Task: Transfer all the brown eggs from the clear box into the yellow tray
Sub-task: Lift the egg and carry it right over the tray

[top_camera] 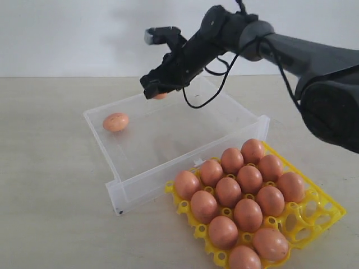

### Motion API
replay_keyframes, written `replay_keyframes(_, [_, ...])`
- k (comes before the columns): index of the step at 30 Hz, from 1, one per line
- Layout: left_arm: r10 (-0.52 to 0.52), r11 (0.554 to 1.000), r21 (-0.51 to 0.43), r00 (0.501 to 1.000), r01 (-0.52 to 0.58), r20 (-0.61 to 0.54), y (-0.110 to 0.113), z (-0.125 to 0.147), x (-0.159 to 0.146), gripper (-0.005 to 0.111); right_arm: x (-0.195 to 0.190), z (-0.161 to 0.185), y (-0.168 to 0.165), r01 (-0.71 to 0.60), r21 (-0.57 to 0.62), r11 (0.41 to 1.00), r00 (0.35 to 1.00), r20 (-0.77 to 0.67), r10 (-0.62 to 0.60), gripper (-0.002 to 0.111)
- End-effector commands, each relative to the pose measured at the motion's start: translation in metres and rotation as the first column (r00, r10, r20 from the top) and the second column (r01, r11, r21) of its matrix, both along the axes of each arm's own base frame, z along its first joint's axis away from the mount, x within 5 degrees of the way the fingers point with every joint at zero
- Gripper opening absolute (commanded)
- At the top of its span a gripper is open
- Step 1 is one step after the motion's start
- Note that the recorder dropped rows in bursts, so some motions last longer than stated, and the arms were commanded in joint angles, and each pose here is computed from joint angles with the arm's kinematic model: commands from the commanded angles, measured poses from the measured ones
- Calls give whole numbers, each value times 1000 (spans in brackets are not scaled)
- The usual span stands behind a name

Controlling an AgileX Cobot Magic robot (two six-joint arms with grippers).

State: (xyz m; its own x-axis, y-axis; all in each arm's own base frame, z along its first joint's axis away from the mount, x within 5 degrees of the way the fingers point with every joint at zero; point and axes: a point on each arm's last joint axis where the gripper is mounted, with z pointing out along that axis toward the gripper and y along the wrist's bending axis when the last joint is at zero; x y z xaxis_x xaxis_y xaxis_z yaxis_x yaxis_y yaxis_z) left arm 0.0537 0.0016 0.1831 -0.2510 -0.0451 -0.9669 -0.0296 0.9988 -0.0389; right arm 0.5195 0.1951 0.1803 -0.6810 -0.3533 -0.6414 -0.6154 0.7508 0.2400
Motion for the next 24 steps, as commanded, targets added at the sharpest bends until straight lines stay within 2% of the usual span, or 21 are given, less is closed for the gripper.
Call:
replay_keyframes(1, [3,1000,-4,1000,-3,6,0,0,0,4,1,34,-28,51,86,995,999,-4,-50,0])
replay_keyframes(5, [3,1000,-4,1000,-3,6,0,0,0,4,-6,49,-53,46,182,982,999,-14,-44,0])
replay_keyframes(8, [3,1000,-4,1000,-3,6,0,0,0,4,-20,67,-74,46,246,968,996,61,-63,0])
replay_keyframes(10, [3,1000,-4,1000,-3,6,0,0,0,4,-34,81,-92,130,285,950,980,109,-167,0])
replay_keyframes(11, [3,1000,-4,1000,-3,6,0,0,0,4,-58,96,-107,218,301,928,943,181,-280,0])
replay_keyframes(12, [3,1000,-4,1000,-3,6,0,0,0,4,-75,99,-115,273,285,919,908,238,-344,0])
replay_keyframes(13, [3,1000,-4,1000,-3,6,0,0,0,4,-112,93,-130,431,256,865,811,311,-496,0])
replay_keyframes(14, [3,1000,-4,1000,-3,6,0,0,0,4,-133,93,-137,497,184,848,761,378,-528,0])
replay_keyframes(15, [3,1000,-4,1000,-3,6,0,0,0,4,-160,96,-137,430,78,899,783,464,-415,0])
replay_keyframes(17, [3,1000,-4,1000,-3,6,0,0,0,4,-180,102,-136,342,11,940,794,532,-295,0])
replay_keyframes(18, [3,1000,-4,1000,-3,6,0,0,0,4,-182,104,-139,378,11,926,783,531,-326,0])
replay_keyframes(19, [3,1000,-4,1000,-3,6,0,0,0,4,-183,105,-148,480,18,877,748,513,-420,0])
replay_keyframes(20, [3,1000,-4,1000,-3,6,0,0,0,4,-187,104,-152,496,-31,868,741,537,-404,0])
replay_keyframes(22, [3,1000,-4,1000,-3,6,0,0,0,4,-207,100,-144,429,-235,872,765,608,-212,0])
replay_keyframes(23, [3,1000,-4,1000,-3,6,0,0,0,4,-218,99,-141,452,-323,831,756,633,-165,0])
replay_keyframes(24, [3,1000,-4,1000,-3,6,0,0,0,4,-234,99,-137,490,-436,755,735,672,-89,0])
